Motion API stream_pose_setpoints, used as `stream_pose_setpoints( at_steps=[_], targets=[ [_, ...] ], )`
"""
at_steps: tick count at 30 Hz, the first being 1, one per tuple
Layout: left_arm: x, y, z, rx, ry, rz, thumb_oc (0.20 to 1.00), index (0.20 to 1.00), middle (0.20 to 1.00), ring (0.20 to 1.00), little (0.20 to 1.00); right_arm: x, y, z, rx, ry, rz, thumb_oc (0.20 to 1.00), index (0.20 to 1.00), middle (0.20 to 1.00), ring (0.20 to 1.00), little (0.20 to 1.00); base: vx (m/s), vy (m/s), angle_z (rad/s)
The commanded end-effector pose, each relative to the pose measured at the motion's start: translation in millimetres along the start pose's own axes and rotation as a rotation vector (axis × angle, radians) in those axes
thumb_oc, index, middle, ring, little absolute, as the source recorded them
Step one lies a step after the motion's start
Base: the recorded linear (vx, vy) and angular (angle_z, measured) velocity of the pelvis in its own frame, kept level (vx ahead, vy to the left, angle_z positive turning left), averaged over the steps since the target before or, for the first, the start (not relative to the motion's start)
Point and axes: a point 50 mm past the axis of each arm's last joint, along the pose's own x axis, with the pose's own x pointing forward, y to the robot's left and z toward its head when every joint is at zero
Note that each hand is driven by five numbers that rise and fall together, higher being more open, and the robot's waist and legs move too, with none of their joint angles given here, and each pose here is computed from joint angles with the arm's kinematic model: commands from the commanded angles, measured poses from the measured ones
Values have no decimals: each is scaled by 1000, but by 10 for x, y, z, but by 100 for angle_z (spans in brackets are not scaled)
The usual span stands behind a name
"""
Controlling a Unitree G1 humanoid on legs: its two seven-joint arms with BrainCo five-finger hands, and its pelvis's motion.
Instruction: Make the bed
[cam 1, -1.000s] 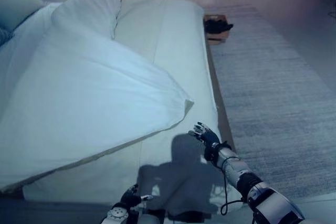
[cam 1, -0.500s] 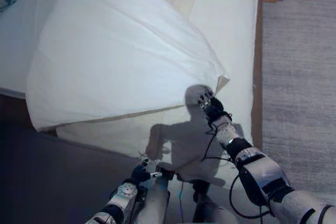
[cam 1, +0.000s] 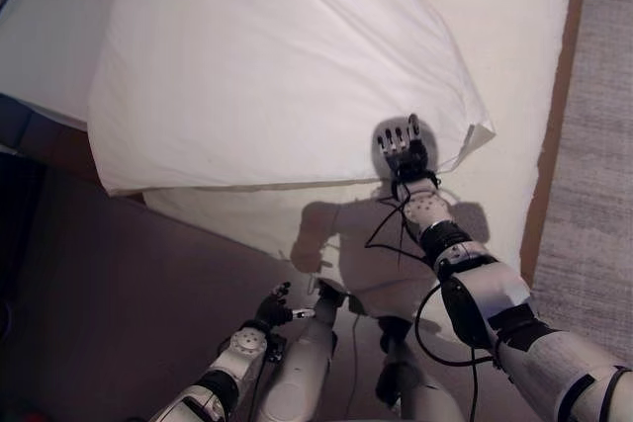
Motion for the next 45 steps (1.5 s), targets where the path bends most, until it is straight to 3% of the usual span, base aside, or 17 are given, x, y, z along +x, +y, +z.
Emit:
stream_pose_setpoints(
  at_steps=[1,6,14,23,30,34,45],
  targets=[
    [62,-4,227,18,-65,-5,1000,1000,1000,1000,1000,56,306,108,25,-68,66,1000,1000,1000,1000,1000,0,0,0],
    [81,-45,276,7,-67,0,1000,1000,1000,1000,1000,53,391,85,-4,-124,-17,1000,1000,1000,1000,1000,4,15,8],
    [65,-47,209,-41,-53,31,1000,1000,1000,1000,1000,-272,440,-187,-251,-126,154,1000,1000,1000,1000,1000,-16,39,0],
    [45,-68,181,-100,-56,56,1000,1000,1000,1000,1000,-550,-175,-243,-357,-155,-19,1000,1000,1000,1000,1000,-35,37,-18],
    [41,-101,165,-104,-59,46,1000,1000,1000,1000,1000,-618,-614,-546,-375,27,-140,1000,1000,1000,1000,1000,-32,1,-14],
    [34,-111,142,-99,-53,40,1000,1000,1000,1000,1000,-606,-618,-645,-364,95,-111,1000,1000,1000,1000,1000,-4,-25,-15],
    [31,-73,167,-63,-66,32,1000,1000,1000,1000,1000,-264,-63,-473,-309,102,95,1000,1000,1000,1000,1000,10,-21,4]
  ],
)
